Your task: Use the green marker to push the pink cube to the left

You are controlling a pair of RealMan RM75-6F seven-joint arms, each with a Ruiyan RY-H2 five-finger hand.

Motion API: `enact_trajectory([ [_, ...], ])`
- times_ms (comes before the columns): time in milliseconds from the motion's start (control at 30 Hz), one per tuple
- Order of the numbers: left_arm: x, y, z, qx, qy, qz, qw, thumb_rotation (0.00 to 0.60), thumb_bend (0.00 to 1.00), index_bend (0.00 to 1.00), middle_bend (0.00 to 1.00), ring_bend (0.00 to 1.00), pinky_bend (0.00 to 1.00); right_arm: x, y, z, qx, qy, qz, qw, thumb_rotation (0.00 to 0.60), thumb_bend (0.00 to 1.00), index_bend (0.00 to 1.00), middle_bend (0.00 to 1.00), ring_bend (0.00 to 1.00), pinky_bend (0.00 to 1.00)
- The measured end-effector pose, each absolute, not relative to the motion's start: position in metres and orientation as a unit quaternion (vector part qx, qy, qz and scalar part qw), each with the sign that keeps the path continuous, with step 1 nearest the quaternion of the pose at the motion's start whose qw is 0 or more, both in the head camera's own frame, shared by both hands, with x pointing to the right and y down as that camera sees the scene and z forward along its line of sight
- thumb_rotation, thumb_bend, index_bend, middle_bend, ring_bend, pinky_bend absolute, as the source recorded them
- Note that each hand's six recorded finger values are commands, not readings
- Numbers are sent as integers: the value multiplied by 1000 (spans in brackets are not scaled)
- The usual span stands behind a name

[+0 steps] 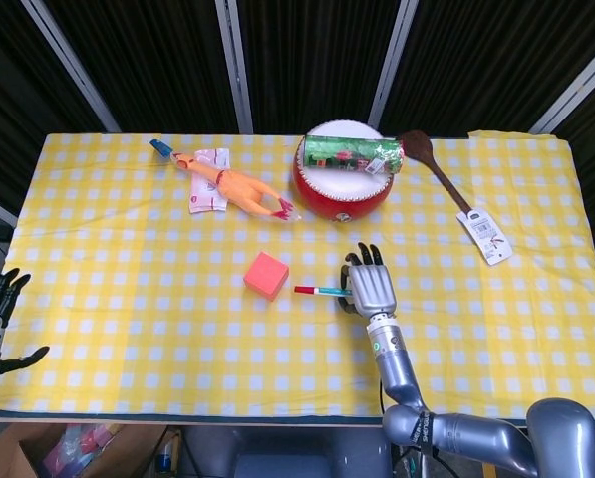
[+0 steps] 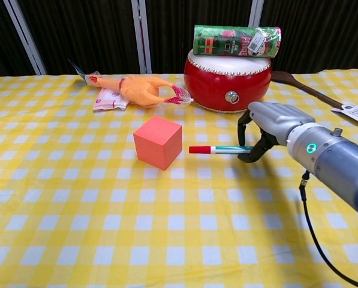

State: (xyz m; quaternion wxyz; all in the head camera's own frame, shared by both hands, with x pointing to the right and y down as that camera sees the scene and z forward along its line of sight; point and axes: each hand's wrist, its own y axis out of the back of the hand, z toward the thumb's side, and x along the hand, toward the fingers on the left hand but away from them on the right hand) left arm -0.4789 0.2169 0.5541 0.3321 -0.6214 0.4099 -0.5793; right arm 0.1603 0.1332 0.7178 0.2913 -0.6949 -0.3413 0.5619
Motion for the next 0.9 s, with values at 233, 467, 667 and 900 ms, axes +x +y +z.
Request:
enact_trajectory([
  [233, -482, 217, 554, -622, 416, -581, 320, 600, 15, 0, 0, 0, 0, 146, 126, 723, -685, -359, 567, 283, 600, 406, 662, 268, 49, 61],
  [467, -484, 217, 552, -626, 420, -578, 312, 600, 16, 0, 0, 0, 0, 121, 119, 729, -688, -364, 562, 280, 600, 406, 662, 268, 49, 61],
  [667, -486, 216, 550, -625, 424, -577, 310, 600, 16, 0, 0, 0, 0, 99, 118, 733, -698, -359, 555, 275, 600, 406, 662, 268, 50, 61],
  [900, -486, 218, 550, -624, 421, -579, 312, 600, 16, 0, 0, 0, 0, 77, 121, 734, -711, -352, 544, 273, 600, 406, 662, 268, 51, 61],
])
